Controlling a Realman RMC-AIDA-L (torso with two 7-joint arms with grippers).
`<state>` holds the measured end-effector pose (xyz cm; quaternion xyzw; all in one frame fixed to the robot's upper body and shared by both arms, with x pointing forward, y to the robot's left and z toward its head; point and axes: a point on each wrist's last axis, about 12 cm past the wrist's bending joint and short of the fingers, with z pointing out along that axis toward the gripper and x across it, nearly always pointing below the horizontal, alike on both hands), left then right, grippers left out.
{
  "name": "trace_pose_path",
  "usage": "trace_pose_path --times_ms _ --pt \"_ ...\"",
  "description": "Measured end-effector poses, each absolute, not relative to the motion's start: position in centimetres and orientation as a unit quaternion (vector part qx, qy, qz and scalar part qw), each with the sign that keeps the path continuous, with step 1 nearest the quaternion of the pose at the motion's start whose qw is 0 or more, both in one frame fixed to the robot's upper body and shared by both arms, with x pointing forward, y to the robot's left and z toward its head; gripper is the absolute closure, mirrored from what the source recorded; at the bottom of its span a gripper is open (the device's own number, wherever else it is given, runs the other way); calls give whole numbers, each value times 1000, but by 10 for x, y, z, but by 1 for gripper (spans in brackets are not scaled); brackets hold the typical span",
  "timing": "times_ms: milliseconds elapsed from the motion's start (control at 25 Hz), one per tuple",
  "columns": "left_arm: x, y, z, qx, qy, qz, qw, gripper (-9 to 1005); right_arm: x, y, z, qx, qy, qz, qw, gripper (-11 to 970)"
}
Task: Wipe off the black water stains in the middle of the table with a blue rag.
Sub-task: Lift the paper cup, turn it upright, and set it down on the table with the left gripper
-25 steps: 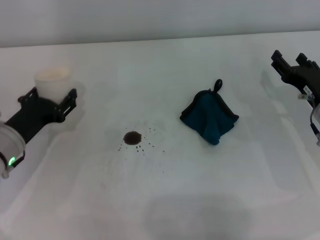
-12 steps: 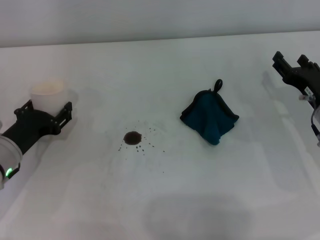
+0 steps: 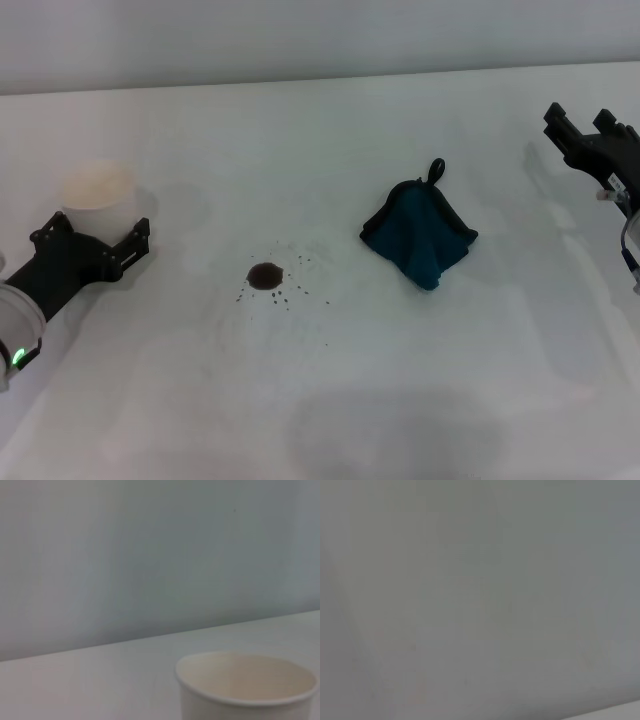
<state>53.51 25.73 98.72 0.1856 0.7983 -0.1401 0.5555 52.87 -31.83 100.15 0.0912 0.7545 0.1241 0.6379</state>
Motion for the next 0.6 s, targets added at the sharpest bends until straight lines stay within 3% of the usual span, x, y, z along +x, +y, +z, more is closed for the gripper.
trace_pose_path --times_ms 600 --pt "511 266 982 166 790 -160 569 182 528 -315 1001 91 755 128 636 163"
